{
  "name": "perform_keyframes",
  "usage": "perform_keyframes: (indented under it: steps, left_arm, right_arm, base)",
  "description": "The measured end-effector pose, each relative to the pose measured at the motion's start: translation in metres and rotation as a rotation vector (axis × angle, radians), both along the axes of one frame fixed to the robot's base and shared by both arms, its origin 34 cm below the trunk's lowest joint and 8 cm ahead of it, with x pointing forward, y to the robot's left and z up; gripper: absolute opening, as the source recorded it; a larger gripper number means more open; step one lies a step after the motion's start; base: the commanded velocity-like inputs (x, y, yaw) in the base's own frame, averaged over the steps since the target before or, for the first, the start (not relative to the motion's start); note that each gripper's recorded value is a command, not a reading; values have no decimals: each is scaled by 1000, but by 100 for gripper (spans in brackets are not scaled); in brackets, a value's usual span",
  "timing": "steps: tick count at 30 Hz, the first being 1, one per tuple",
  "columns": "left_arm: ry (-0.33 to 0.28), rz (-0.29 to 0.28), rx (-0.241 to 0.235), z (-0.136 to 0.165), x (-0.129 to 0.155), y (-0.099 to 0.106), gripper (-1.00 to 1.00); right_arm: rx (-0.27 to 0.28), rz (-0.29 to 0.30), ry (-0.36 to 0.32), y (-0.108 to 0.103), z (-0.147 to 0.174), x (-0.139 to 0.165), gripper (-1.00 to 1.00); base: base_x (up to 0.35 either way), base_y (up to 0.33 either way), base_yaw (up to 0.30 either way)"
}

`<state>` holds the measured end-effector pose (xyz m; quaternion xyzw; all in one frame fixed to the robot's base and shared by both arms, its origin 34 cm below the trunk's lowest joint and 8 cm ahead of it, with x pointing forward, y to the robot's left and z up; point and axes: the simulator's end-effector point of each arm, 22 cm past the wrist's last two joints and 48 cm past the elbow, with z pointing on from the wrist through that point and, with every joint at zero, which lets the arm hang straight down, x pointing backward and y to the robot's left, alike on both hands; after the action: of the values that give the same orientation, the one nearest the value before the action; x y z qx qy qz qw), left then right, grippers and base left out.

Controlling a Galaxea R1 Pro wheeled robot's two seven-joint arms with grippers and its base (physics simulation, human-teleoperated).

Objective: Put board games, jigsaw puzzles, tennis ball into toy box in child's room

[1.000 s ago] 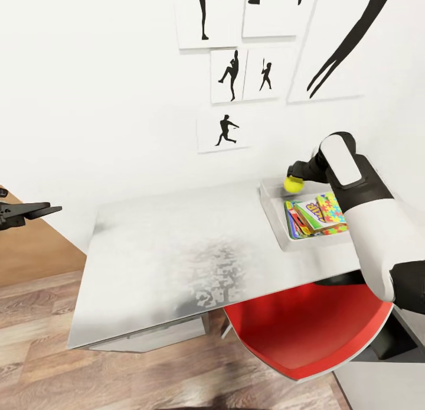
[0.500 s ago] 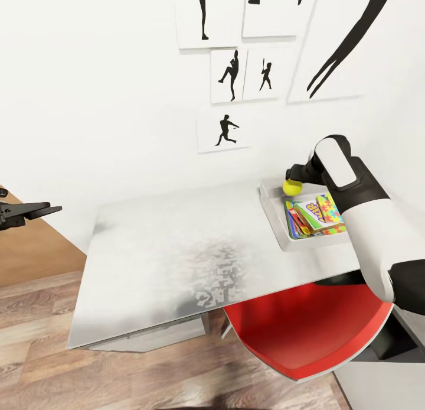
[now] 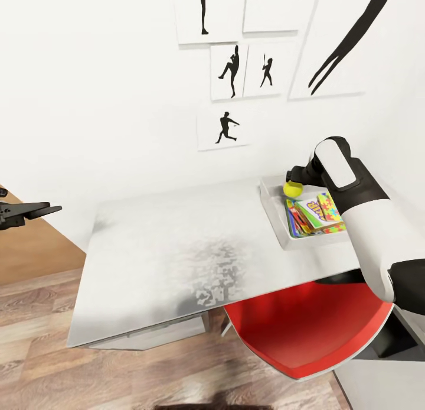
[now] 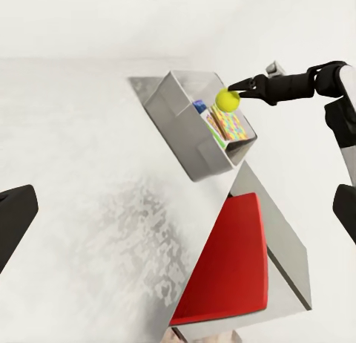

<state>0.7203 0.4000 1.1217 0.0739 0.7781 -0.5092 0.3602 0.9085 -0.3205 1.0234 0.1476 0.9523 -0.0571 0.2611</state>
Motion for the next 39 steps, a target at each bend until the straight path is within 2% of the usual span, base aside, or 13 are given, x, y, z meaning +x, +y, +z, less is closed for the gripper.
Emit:
perform_keyframes:
  steps: [25,34,39]
  left_arm:
    - [5,2,-3,0,0,1,100]
    - [6,2,-3,0,0,1,100]
    - [6,2,-4,0,0,1,100]
  right_arm:
    - [19,2,-5,-2,0,2,-100]
    - [74,-37,-18,-7,3,3,-100]
    - [81,-45,-21,-9,4,3,-100]
  base:
    - [0,0,0]
    - [0,0,0]
    - [0,0,0]
